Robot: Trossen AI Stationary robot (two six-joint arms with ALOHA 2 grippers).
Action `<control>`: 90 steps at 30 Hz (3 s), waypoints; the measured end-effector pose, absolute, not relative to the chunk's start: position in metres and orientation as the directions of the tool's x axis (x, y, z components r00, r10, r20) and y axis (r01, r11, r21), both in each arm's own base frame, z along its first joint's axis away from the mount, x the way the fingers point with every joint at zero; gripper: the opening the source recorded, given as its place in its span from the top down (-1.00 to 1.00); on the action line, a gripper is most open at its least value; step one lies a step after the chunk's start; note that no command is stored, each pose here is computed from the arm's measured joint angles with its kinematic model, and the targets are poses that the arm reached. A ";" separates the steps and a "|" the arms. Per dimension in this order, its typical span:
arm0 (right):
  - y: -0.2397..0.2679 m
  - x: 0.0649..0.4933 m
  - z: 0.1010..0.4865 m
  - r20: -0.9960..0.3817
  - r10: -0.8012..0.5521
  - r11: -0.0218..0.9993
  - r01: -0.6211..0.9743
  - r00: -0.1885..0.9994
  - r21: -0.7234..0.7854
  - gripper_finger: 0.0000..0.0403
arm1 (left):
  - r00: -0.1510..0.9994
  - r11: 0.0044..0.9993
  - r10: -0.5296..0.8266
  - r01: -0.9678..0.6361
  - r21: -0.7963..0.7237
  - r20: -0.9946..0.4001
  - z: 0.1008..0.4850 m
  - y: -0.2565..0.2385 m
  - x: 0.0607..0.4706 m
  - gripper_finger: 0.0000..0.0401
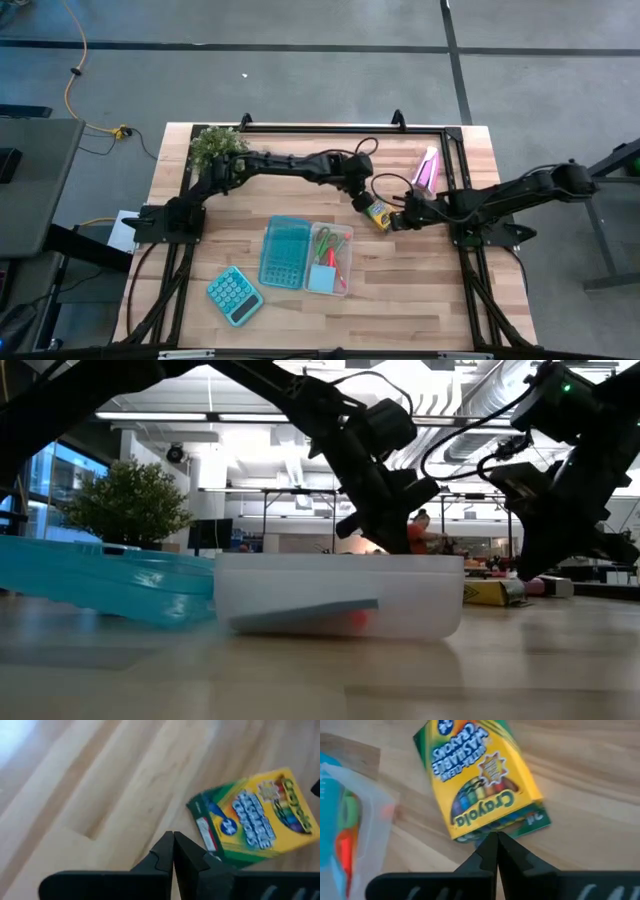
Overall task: Pack school essentials
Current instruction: Put the yellow crayon box into the blue supply box
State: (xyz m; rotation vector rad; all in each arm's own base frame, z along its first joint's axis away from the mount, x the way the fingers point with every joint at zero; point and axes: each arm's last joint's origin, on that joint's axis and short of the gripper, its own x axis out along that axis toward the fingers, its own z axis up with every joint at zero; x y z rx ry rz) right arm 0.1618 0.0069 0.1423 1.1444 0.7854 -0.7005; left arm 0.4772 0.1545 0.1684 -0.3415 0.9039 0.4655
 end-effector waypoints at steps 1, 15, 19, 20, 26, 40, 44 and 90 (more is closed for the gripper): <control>0.007 0.161 0.141 -0.838 -0.088 0.270 0.823 0.539 0.500 1.00 | 0.533 0.846 0.252 -0.526 -0.084 -0.808 0.169 0.154 0.478 1.00; 0.008 0.167 0.129 -0.872 -0.074 0.342 0.834 0.483 0.433 1.00 | 0.545 0.872 0.235 -0.484 -0.074 -0.805 0.170 0.151 0.479 1.00; 0.007 0.167 0.129 -0.871 -0.090 0.344 0.836 0.484 0.429 1.00 | 0.595 0.835 0.204 -0.520 -0.179 -0.778 0.173 0.148 0.484 1.00; 0.007 0.167 0.129 -0.870 -0.092 0.343 0.836 0.484 0.428 1.00 | 0.613 0.823 0.188 -0.525 -0.218 -0.767 0.174 0.146 0.486 1.00; 0.007 0.167 0.129 -0.870 -0.093 0.344 0.836 0.484 0.428 1.00 | 0.636 0.778 0.184 -0.560 -0.284 -0.749 0.178 0.130 0.492 1.00; 0.007 0.168 0.130 -0.863 -0.091 0.339 0.830 0.497 0.443 1.00 | 0.598 0.633 0.273 -0.701 -0.327 -0.754 0.135 0.127 0.483 1.00; 0.007 0.170 0.131 -0.848 -0.090 0.335 0.818 0.522 0.468 1.00 | 0.647 0.589 0.369 -0.718 -0.371 -0.667 0.144 0.124 0.492 1.00; 0.002 0.174 0.178 -0.652 -0.243 0.414 0.685 0.718 0.600 1.00 | 0.664 0.799 0.099 -0.497 -0.338 -0.741 0.106 0.115 0.498 1.00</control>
